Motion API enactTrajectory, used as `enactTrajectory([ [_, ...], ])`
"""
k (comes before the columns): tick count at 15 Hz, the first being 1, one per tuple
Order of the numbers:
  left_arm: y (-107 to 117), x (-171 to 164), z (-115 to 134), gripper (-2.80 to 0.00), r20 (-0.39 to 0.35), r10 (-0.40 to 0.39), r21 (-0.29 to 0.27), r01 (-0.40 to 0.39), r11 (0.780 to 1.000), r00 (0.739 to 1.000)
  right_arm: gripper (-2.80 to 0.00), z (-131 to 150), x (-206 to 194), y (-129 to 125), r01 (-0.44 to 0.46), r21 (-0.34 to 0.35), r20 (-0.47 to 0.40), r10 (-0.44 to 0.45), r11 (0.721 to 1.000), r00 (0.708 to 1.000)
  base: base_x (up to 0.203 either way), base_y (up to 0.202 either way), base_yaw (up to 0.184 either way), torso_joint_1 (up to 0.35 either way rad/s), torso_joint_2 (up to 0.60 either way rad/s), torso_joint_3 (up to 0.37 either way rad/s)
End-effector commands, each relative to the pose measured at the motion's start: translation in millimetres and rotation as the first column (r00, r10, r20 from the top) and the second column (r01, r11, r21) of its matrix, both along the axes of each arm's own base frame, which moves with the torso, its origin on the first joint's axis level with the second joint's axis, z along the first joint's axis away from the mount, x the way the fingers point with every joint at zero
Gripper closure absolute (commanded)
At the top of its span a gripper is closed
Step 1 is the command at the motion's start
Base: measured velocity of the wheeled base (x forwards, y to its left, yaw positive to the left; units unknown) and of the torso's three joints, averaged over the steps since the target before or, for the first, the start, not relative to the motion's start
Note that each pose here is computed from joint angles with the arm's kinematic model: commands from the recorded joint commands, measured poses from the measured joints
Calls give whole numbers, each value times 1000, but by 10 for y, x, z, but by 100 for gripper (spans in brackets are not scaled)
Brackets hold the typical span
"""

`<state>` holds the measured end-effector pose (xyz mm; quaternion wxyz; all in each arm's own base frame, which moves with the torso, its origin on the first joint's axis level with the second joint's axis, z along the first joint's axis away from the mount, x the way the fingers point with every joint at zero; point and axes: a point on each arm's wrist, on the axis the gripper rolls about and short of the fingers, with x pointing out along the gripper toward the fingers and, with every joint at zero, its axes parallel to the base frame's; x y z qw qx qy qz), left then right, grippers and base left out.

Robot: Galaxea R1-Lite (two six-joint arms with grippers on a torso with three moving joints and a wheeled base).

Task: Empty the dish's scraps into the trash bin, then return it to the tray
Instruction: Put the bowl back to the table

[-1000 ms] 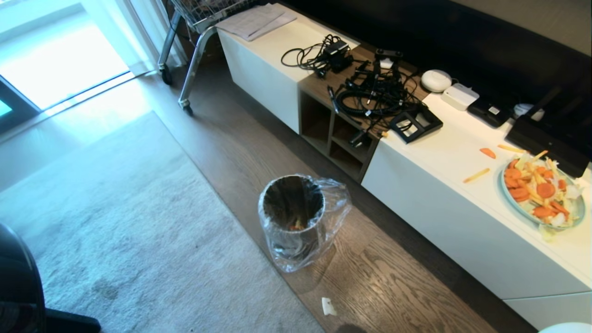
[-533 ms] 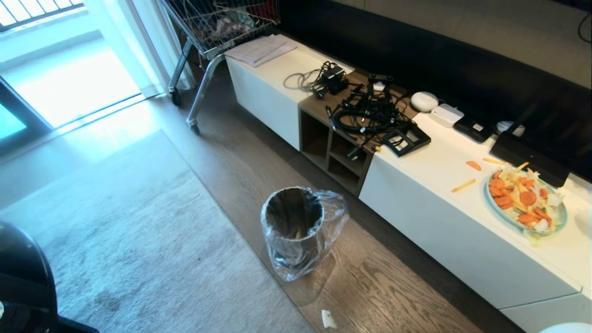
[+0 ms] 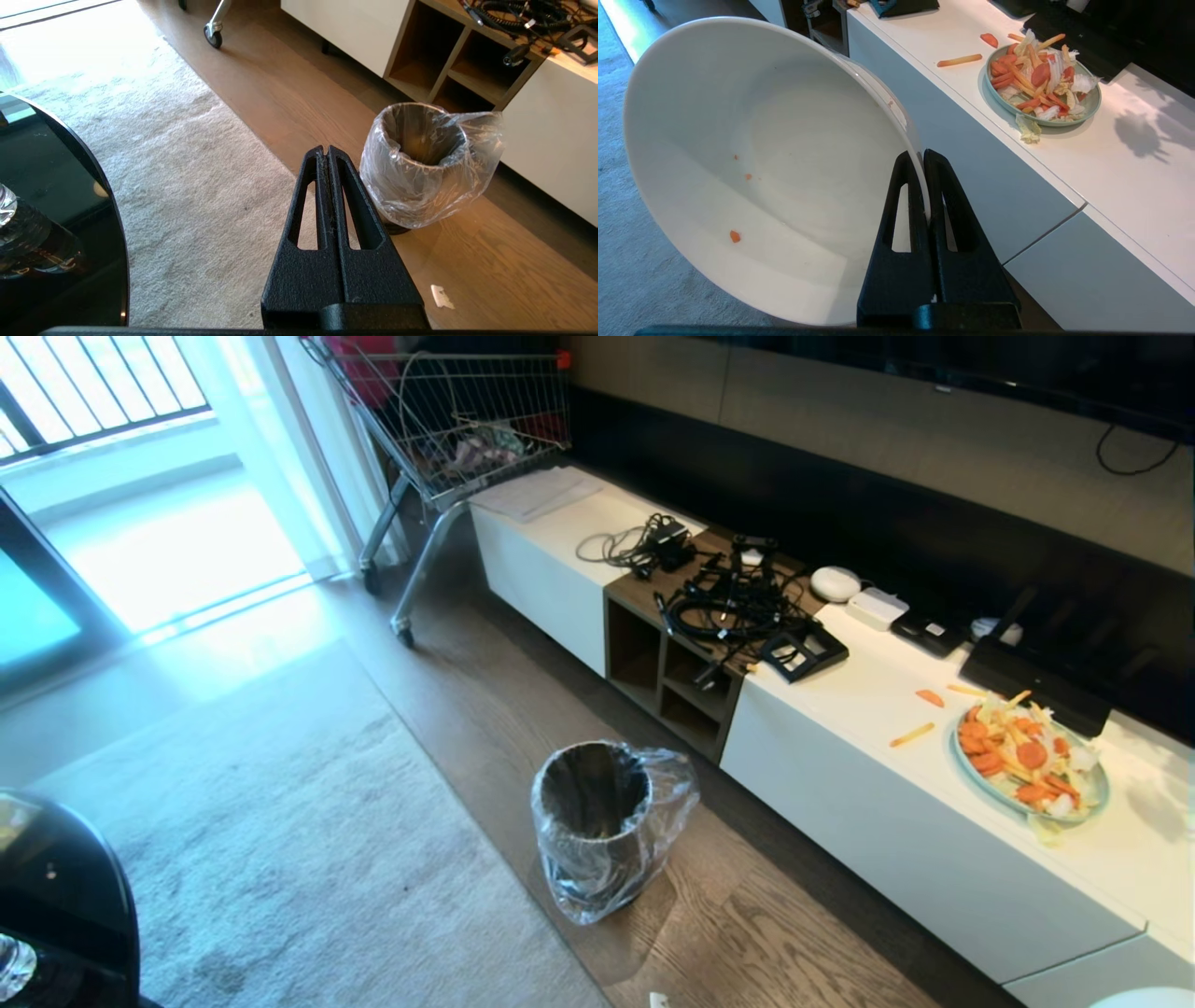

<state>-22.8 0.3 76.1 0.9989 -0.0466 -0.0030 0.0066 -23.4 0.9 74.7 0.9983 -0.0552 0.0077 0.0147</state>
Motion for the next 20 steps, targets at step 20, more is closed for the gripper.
enactTrajectory([
  [20, 0, 0, 0, 0, 1, 0, -1, 0, 1000, 1000, 0, 0, 1, 0, -1, -1, -1, 1, 1000, 1000, 0, 0, 0, 3, 2, 102],
])
